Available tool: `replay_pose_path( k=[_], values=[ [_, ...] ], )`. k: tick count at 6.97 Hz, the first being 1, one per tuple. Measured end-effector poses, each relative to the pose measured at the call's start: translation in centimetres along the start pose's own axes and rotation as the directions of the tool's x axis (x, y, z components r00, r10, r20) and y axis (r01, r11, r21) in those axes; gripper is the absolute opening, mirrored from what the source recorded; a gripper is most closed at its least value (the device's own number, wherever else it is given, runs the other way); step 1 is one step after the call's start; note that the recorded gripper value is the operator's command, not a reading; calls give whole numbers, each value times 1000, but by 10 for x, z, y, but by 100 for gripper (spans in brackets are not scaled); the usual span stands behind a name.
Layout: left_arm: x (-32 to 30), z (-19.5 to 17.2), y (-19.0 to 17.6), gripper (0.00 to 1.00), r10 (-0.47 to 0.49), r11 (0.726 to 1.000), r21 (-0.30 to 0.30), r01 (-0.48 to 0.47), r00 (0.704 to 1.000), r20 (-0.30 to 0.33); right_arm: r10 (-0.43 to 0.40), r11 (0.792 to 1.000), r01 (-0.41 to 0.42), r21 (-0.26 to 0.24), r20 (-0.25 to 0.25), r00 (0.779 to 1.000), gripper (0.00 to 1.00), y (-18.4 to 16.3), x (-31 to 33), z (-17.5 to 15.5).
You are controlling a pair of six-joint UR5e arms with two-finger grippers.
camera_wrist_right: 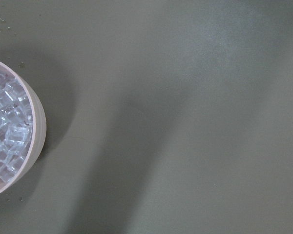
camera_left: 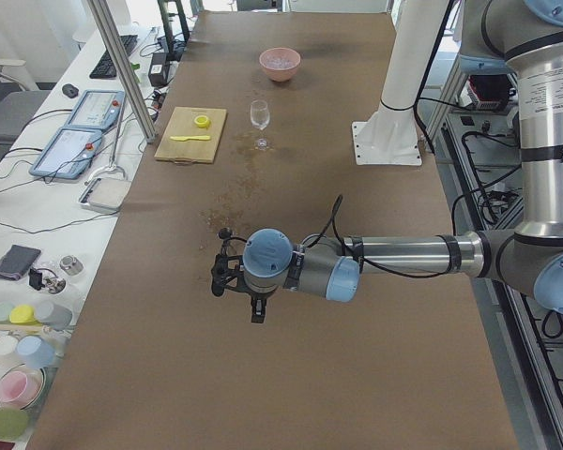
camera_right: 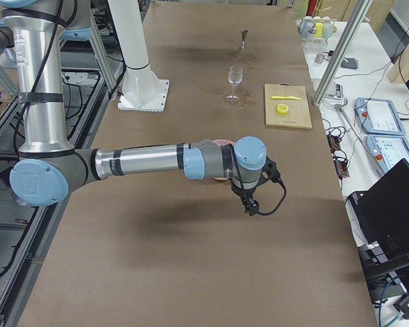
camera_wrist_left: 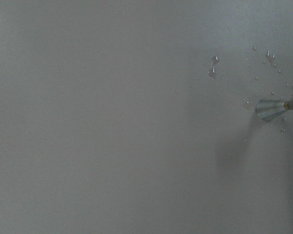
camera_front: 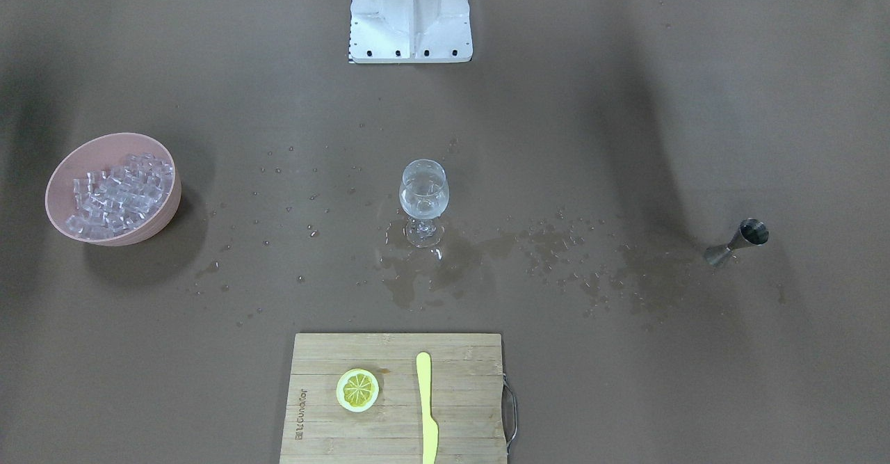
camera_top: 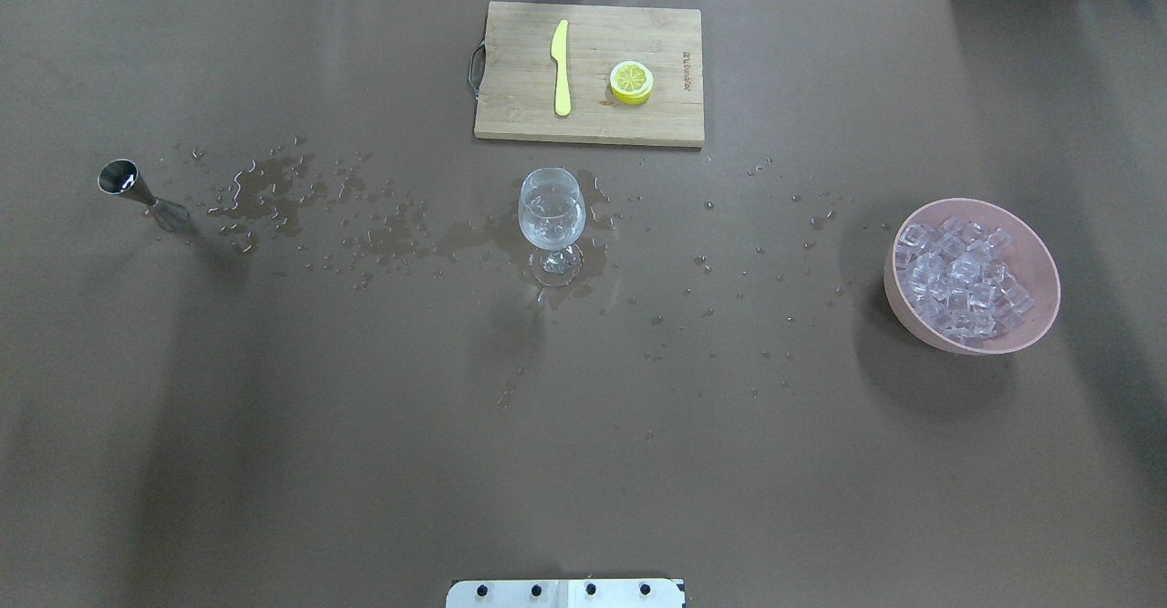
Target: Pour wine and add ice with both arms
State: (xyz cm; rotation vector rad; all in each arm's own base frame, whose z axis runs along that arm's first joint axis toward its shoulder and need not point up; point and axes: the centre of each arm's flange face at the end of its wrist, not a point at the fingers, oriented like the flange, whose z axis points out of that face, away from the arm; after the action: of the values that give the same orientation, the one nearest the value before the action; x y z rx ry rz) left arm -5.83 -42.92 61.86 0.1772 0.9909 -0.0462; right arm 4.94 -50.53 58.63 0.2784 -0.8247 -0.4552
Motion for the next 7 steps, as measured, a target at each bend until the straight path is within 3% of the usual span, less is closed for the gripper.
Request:
replay_pose_path(
  k=[2,4,6,7],
  values=[
    [20,-9,-21,99,125,989,78,-123,992,-14,8,1000,-8,-4,1,1000,100,3,1,2],
    [35,11,-31,99,269,955,131,-266,963,-7,17,1000,-17,-12,6,1000,100,4,1,7],
    [79,74,-33,99,342,914,206,-349,937,72,30,999,-29,-31,25,999,100,6,5,19],
    [100,112,-25,99,296,914,274,-301,953,61,34,999,-33,-30,40,999,100,6,6,22]
  ],
)
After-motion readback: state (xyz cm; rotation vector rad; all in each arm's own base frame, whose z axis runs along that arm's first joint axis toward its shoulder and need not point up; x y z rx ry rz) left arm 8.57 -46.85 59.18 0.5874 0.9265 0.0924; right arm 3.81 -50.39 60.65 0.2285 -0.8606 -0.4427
